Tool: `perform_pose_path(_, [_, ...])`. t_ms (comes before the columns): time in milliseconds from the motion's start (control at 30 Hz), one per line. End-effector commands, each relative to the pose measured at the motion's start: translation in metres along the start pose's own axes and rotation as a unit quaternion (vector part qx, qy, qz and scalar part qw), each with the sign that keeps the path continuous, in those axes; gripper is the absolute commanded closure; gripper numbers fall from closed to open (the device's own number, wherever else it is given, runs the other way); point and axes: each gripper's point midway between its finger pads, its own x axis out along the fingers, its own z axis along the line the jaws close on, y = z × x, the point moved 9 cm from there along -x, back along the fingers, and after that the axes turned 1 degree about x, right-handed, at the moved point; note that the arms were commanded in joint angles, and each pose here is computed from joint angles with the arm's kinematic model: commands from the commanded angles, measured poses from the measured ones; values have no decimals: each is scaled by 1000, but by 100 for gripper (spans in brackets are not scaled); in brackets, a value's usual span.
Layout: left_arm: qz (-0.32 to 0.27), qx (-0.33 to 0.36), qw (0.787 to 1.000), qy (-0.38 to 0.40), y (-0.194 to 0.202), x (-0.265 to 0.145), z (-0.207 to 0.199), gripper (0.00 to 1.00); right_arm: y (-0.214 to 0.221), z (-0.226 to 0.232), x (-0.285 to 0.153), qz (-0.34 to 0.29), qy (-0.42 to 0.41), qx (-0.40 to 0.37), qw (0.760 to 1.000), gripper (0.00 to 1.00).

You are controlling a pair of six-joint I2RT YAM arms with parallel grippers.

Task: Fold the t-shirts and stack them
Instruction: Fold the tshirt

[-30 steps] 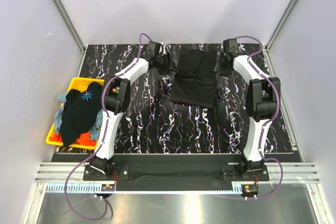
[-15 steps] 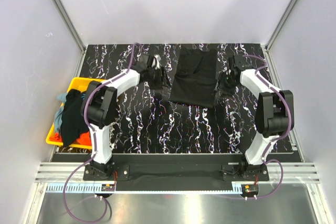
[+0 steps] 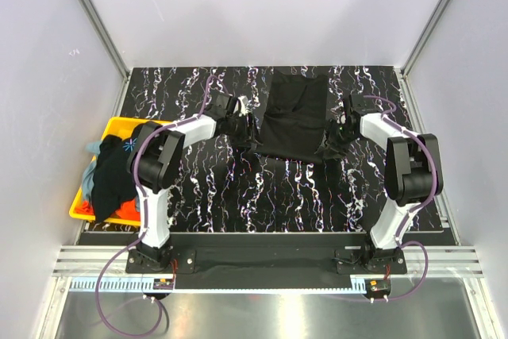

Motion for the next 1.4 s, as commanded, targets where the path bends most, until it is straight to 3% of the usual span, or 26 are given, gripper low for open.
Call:
perform_pose_path(0, [-19,20,1000,11,-6,8,2,41,-4,2,6,-7,-21,-13,1000,50])
perform_pose_path(167, [-15,28,999,20,-11,17,3,43,-4,-2,11,-6,-17,-17,1000,51])
perform_pose_path(467, [9,12,1000,24,5,26,3,59,-2,-11,28,-2,-14,-25,1000,54])
perform_pose_path(567, [12,4,1000,20,15,26,2,76,-1,-12,28,-3,-13,-25,1000,75])
perform_pose_path(600, [7,4,1000,19,14,21,0,87,0,-12,27,-4,-10,-23,1000,81])
perform_pose_path(633, [8,-1,1000,8,19,20,2,93,1,-13,25,-10,-2,-23,1000,95])
perform_pose_path(700, [-7,-14,1000,-3,20,8,-1,100,5,-17,23,-9,10,-21,1000,100])
perform_pose_path(900, [-22,-29,999,-31,57,-16,-6,100,36,-24,10,8,6,2,1000,100])
perform_pose_path(1033, [8,-44,997,-70,106,-25,4,100,75,-34,1,36,0,52,998,97])
perform_pose_path(1200, [8,-43,998,-45,123,-37,1,58,92,-37,-2,42,-8,44,998,66])
perform_pose_path(1300, [3,-33,997,-65,116,-47,-3,48,81,-30,-16,16,1,39,999,60])
perform_pose_path(1367, [-14,-13,997,-71,97,-54,-15,47,65,-20,-28,-13,4,34,999,57])
